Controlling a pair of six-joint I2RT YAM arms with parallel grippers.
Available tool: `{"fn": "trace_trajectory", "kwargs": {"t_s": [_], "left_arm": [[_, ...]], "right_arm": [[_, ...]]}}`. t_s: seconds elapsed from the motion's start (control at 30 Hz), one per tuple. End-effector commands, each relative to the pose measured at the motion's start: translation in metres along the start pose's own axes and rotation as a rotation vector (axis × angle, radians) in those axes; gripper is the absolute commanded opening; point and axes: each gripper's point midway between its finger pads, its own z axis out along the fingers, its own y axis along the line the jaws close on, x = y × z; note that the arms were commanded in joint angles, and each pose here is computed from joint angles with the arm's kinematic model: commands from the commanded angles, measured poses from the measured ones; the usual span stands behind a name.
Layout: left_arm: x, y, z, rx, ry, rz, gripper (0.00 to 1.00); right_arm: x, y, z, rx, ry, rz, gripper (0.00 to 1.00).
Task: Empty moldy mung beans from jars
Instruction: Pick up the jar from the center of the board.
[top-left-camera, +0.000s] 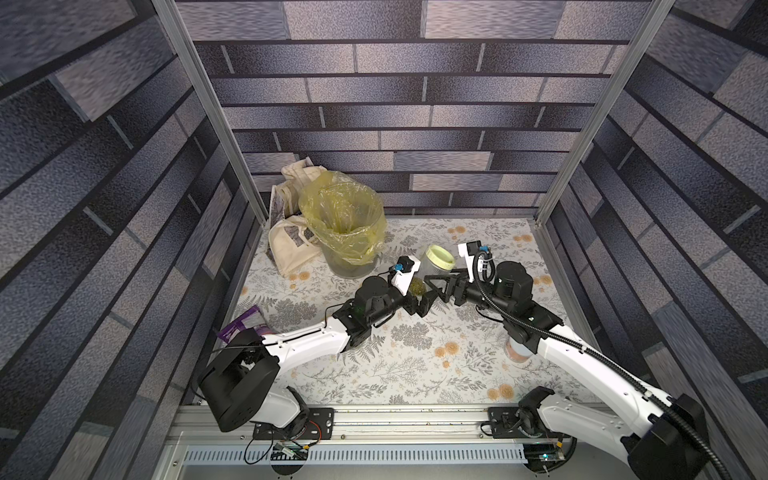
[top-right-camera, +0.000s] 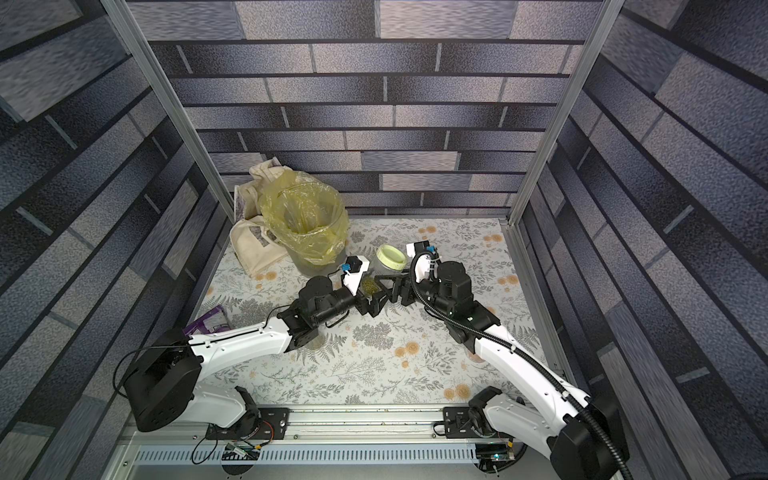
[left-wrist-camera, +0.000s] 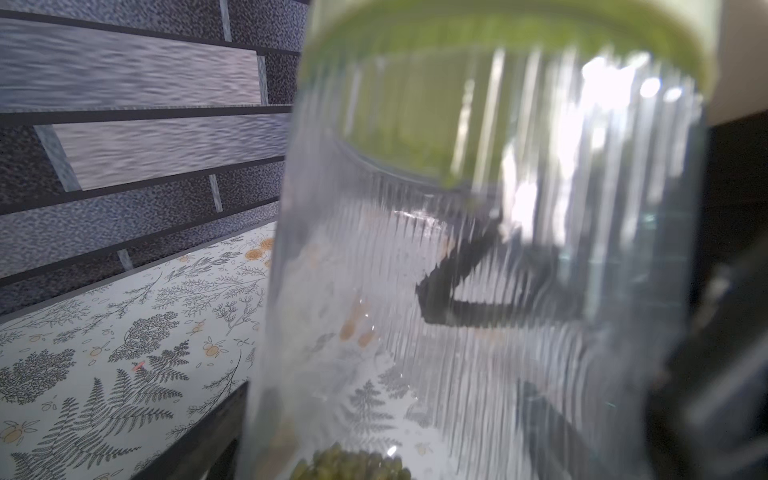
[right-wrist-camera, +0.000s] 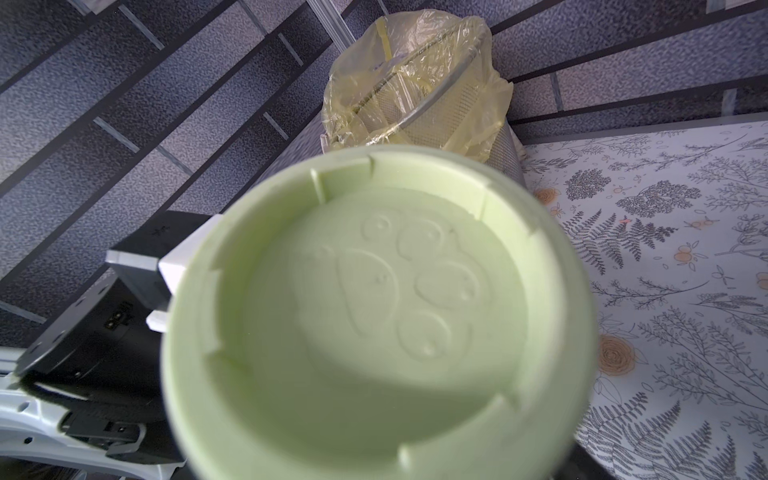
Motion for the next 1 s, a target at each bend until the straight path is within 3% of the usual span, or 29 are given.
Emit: {"fn": "trace_trajectory", "kwargs": {"t_s": [0.0,0.5,0.67,0.97], "left_arm": [[-0.031,0.004,0.0,-0.003,-0.095,-0.02,0.97],[-0.039,-0.016,-0.006,0.106,-0.131,0.029,0.74],[-0.039,-0.017,-0.009,0.111,-0.135,0.032,0.71],[-0.045,-0.012,-0.012,0.074,-0.122,0.019,0.69]], "right_arm": [[-0.02,0.019,-0.005,-0.081,-0.08,-0.031,0.51],[-0.015,0.019,-0.002,-0.094,-0.05,-0.021,0.52],[-0.013,0.019,-0.001,-0.097,-0.043,-0.017,0.54],[-0.008,0.007,-0.003,-0.041,-0.044,-0.026,0.67]]}}
